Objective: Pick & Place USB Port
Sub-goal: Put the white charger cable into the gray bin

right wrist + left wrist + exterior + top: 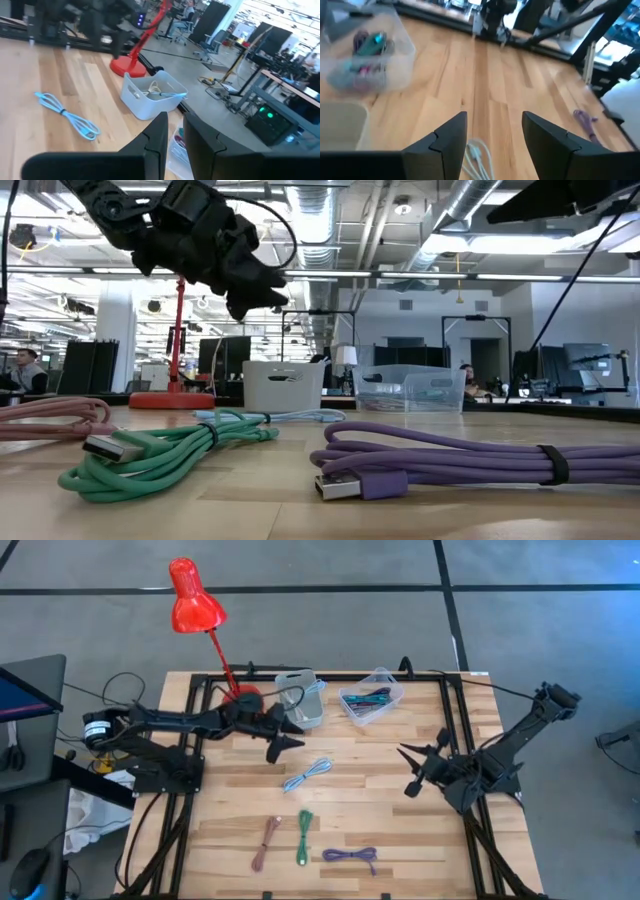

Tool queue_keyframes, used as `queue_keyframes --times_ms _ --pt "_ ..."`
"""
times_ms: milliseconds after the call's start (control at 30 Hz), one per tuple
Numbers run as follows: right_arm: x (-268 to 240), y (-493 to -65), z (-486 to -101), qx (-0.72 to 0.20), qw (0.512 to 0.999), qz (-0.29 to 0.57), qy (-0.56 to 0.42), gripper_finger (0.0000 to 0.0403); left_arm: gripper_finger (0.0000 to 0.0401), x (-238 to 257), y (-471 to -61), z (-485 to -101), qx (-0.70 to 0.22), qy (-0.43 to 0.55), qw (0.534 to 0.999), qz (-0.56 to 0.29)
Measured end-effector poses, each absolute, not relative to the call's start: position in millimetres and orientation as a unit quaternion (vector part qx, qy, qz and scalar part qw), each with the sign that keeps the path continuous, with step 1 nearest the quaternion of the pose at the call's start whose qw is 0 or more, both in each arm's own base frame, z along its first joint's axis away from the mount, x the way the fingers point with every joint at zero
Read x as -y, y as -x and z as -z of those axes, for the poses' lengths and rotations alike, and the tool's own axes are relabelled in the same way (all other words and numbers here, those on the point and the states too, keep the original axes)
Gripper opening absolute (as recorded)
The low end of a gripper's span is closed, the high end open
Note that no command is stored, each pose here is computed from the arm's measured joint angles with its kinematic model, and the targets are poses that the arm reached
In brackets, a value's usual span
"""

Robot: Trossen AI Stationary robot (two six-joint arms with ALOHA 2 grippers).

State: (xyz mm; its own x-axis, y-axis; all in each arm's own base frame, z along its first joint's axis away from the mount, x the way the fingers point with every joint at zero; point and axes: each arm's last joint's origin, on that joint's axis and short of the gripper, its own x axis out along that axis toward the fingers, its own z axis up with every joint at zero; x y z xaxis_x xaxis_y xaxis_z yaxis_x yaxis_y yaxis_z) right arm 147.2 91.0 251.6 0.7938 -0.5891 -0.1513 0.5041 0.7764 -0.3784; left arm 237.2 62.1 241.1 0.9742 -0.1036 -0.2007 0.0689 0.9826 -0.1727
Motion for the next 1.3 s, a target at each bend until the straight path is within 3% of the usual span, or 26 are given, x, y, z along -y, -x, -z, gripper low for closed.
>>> queue_keyframes --times_ms 600,1300 --pt "-78.3 -154.4 -251.6 -0.140 0.919 0.331 0.161 0.0053 0.0190 -15.7 -242.2 -209.6 -0.196 0.106 0.971 -0.083" --pt "-78.3 -154.3 -251.6 -0.144 0.917 0.330 0.173 0.0053 0.0190 -6.4 -273.8 -152.7 -0.251 0.156 0.950 -0.103"
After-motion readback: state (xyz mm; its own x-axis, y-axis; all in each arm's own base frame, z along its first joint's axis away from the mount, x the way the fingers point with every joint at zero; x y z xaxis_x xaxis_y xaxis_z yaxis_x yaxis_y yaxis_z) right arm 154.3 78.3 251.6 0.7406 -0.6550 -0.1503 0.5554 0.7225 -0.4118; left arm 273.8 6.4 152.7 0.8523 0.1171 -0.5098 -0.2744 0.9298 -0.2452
